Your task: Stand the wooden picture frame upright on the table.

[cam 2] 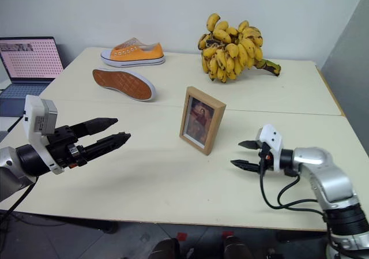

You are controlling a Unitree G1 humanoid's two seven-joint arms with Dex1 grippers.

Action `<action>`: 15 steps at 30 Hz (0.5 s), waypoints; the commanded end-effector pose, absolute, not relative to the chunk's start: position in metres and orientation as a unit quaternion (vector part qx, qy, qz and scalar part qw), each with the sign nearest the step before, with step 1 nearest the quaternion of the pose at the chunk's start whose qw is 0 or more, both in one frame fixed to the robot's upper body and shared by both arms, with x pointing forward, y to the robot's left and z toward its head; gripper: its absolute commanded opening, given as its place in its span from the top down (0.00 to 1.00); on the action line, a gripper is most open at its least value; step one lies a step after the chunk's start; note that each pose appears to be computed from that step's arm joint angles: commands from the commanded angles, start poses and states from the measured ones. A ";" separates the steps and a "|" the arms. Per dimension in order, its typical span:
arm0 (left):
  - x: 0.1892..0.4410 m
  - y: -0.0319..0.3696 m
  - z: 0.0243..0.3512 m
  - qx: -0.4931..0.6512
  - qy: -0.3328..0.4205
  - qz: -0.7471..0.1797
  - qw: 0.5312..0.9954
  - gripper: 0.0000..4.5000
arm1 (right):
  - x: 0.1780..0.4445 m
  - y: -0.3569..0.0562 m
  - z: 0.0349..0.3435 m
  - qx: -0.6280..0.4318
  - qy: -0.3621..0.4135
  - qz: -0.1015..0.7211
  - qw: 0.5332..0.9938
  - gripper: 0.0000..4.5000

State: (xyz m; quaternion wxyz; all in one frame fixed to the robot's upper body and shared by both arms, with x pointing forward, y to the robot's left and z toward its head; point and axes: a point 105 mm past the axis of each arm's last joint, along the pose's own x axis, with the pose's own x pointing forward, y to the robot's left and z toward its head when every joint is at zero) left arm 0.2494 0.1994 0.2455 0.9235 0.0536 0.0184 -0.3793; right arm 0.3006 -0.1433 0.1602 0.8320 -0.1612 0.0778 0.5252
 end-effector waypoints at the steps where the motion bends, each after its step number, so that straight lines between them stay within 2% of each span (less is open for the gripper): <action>1: 0.248 0.194 0.253 0.063 0.004 -0.398 0.915 0.23 | 0.304 -0.143 0.199 -0.180 0.024 0.518 0.836 0.21; 5: 0.250 0.187 0.254 0.061 0.003 -0.412 0.909 0.23 | 0.309 -0.142 0.210 -0.175 0.010 0.507 0.844 0.21; 15: 0.253 0.174 0.256 0.074 -0.026 -0.413 0.907 0.23 | 0.301 -0.135 0.203 -0.147 0.019 0.512 0.846 0.21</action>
